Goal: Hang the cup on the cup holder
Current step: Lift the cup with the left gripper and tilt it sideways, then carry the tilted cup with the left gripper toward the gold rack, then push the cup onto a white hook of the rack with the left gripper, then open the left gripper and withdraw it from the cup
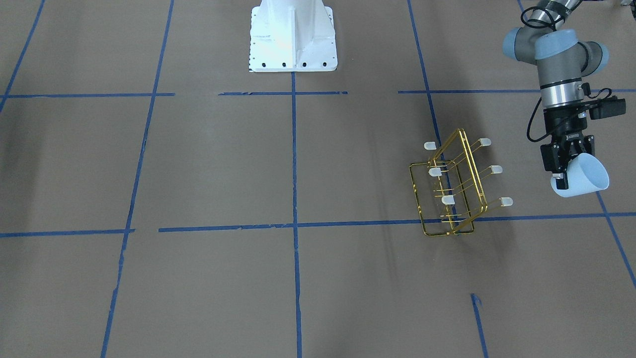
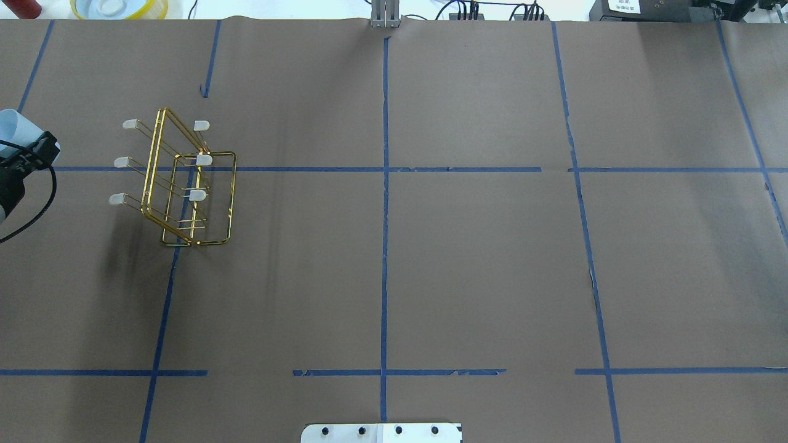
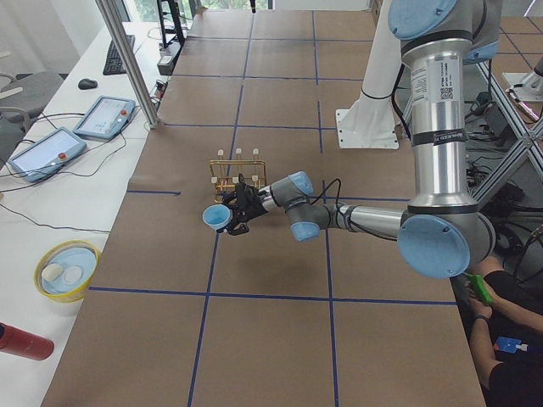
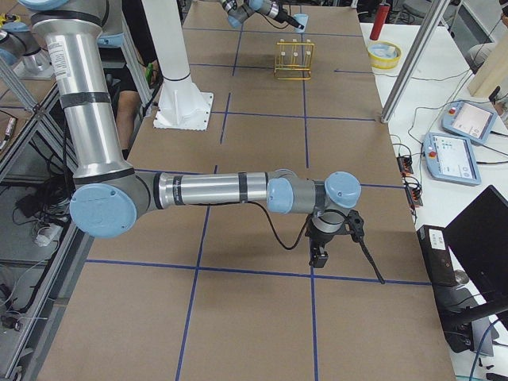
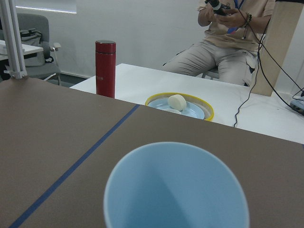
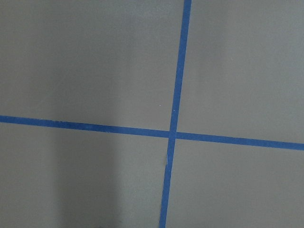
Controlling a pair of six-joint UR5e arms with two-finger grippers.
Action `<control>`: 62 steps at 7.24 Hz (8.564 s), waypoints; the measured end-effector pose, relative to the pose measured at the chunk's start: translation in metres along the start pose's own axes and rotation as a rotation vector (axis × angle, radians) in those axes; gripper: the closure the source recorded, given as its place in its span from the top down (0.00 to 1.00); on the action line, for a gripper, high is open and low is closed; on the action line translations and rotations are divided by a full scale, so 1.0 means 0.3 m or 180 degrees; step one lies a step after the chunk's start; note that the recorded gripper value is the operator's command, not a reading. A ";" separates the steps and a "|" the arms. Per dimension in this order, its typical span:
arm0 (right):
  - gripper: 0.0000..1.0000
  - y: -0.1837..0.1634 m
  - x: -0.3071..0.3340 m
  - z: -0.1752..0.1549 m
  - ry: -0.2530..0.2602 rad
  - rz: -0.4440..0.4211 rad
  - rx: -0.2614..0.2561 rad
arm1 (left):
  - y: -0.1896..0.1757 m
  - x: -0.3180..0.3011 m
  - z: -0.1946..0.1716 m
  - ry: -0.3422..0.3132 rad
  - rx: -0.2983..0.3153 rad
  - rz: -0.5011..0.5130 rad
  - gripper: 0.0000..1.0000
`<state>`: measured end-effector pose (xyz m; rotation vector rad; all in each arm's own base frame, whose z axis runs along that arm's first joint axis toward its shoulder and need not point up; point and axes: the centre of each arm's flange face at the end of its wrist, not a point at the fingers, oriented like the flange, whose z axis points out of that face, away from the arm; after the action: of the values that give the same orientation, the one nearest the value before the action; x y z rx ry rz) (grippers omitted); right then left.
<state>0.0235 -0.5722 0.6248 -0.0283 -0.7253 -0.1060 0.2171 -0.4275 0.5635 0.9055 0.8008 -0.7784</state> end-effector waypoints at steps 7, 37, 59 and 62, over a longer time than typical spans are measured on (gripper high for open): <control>1.00 0.000 0.000 0.000 0.0000 0.0000 0.0000 | -0.204 0.082 -0.319 0.1823 -0.0342 -0.2961 0.00; 1.00 0.000 0.000 0.000 0.0000 0.0000 0.0000 | 0.405 0.363 -0.320 0.2364 -0.0785 -0.8009 0.00; 1.00 0.000 -0.001 0.001 0.0000 -0.0002 -0.0002 | 0.259 0.292 -0.400 0.2084 -0.1020 -0.6925 1.00; 1.00 0.000 0.000 0.000 0.0000 0.0000 0.0000 | 0.153 0.332 -0.384 0.2220 -0.1069 -0.5701 1.00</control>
<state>0.0235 -0.5722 0.6248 -0.0283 -0.7253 -0.1060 0.2737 -0.3301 0.4512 -0.1416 2.3464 -1.7629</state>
